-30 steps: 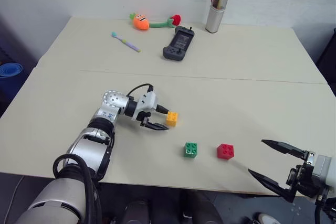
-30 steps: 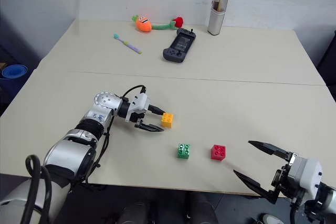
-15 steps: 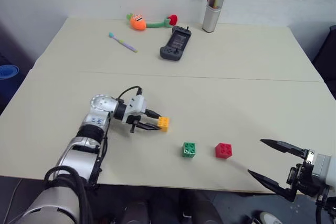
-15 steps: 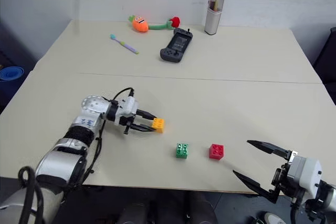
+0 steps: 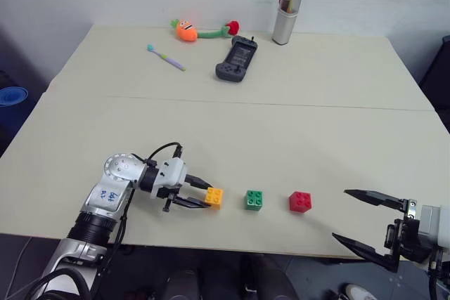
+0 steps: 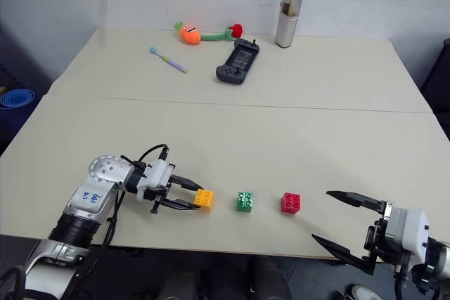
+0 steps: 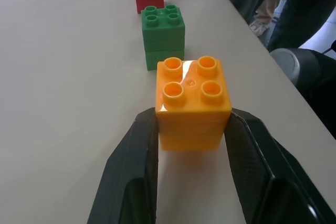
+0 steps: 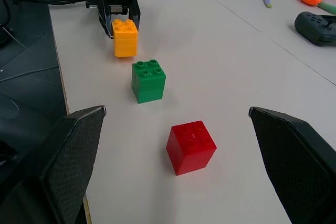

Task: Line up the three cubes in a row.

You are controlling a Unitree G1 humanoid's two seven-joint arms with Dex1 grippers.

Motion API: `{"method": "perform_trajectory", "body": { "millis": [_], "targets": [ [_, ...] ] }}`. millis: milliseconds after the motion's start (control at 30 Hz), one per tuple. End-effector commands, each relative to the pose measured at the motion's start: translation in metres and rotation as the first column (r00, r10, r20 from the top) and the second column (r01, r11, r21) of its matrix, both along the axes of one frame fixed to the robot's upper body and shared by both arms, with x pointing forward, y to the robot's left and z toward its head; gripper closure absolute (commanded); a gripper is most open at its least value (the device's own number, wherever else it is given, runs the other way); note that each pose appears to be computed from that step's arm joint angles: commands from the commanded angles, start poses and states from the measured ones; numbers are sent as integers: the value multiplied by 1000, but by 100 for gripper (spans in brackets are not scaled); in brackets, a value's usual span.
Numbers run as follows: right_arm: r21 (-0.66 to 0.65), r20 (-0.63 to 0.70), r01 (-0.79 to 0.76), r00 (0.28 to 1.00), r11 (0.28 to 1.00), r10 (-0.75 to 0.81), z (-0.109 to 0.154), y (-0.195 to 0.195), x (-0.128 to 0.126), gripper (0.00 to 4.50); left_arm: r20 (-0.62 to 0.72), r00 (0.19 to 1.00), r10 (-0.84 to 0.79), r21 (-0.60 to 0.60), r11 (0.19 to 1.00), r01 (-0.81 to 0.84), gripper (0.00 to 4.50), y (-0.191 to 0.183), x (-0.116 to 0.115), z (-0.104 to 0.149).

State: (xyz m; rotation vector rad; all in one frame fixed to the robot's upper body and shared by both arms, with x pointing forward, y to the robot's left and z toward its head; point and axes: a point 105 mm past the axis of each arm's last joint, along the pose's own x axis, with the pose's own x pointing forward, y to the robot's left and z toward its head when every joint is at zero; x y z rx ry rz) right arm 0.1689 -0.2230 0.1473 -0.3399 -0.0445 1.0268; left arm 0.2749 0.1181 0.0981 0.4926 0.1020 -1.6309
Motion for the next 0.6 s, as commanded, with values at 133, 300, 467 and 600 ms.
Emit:
{"method": "perform_trajectory", "body": {
  "millis": [133, 300, 467, 600],
  "targets": [
    [-5, 4, -9, 1000, 1000, 9, 1, 1, 0, 0, 38, 998, 52, 42, 998, -54, 305, 18, 3, -4],
    [-3, 4, -11, 1000, 1000, 11, 1, 2, 2, 0, 24, 997, 73, 35, 997, -74, 305, 28, 7, -1],
    [-1, 4, -10, 1000, 1000, 10, 0, 3, 4, 0, 25, 996, 85, 58, 995, -86, 305, 32, 8, -6],
    [0, 5, -12, 1000, 1000, 12, -1, 4, 5, 0, 5, 997, 79, 69, 995, -79, 305, 37, 6, -9]
  ]
}}
